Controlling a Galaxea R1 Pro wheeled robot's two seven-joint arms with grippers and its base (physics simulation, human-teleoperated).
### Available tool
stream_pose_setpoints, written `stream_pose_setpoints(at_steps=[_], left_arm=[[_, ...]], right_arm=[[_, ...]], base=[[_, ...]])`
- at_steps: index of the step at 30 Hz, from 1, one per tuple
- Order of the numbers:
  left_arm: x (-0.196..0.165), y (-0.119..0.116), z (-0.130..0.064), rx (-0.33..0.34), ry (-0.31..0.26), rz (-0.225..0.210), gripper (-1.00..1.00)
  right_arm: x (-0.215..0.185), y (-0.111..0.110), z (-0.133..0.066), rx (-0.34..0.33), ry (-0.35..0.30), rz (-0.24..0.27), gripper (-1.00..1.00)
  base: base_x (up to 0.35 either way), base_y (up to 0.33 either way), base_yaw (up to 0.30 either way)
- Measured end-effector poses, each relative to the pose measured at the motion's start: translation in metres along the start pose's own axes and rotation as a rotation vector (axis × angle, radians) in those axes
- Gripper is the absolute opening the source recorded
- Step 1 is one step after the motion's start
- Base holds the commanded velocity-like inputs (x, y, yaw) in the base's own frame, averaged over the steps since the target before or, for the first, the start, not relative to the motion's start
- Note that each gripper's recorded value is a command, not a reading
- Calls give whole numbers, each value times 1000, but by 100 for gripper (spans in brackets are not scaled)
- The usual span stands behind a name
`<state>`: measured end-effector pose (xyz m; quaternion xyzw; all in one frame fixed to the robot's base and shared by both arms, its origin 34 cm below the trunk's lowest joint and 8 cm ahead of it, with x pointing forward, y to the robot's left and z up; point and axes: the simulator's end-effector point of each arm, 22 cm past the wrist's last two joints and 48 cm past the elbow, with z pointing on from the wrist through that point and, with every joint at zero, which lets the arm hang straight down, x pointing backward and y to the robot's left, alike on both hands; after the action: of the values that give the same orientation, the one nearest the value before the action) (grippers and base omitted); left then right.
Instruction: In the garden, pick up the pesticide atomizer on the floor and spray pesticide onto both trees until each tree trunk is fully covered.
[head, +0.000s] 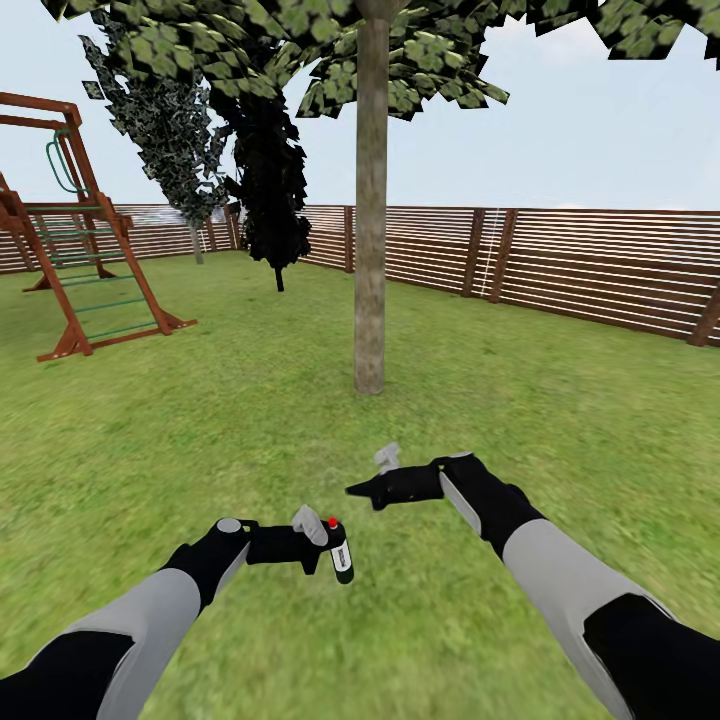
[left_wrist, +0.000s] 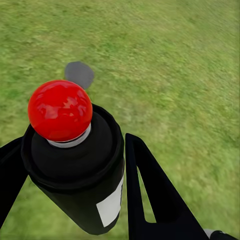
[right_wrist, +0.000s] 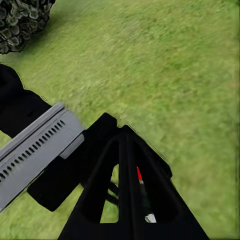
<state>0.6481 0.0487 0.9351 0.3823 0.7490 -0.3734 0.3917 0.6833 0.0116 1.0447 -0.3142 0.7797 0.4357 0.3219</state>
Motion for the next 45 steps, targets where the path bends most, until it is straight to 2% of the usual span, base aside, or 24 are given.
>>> stream_pose_setpoints(at_steps=[4,17,30,35,45], left_arm=[[0,0,0,0,0,0,-100],[0,0,0,0,0,0,-100],[-1,-1,1,2,-1,3,-100],[-3,-4,4,8,-5,3,-100],[-5,-7,7,14,-8,4,-100]], right_arm=[[0,-6,0,28,-1,0,-100],[-5,8,14,5,-5,-3,-100],[-5,12,17,-1,-5,-4,-100],[7,5,18,7,12,23,-100],[10,5,19,7,15,29,-100]], base=[[0,0,0],[0,0,0],[0,0,0],[0,0,0],[0,0,0]])
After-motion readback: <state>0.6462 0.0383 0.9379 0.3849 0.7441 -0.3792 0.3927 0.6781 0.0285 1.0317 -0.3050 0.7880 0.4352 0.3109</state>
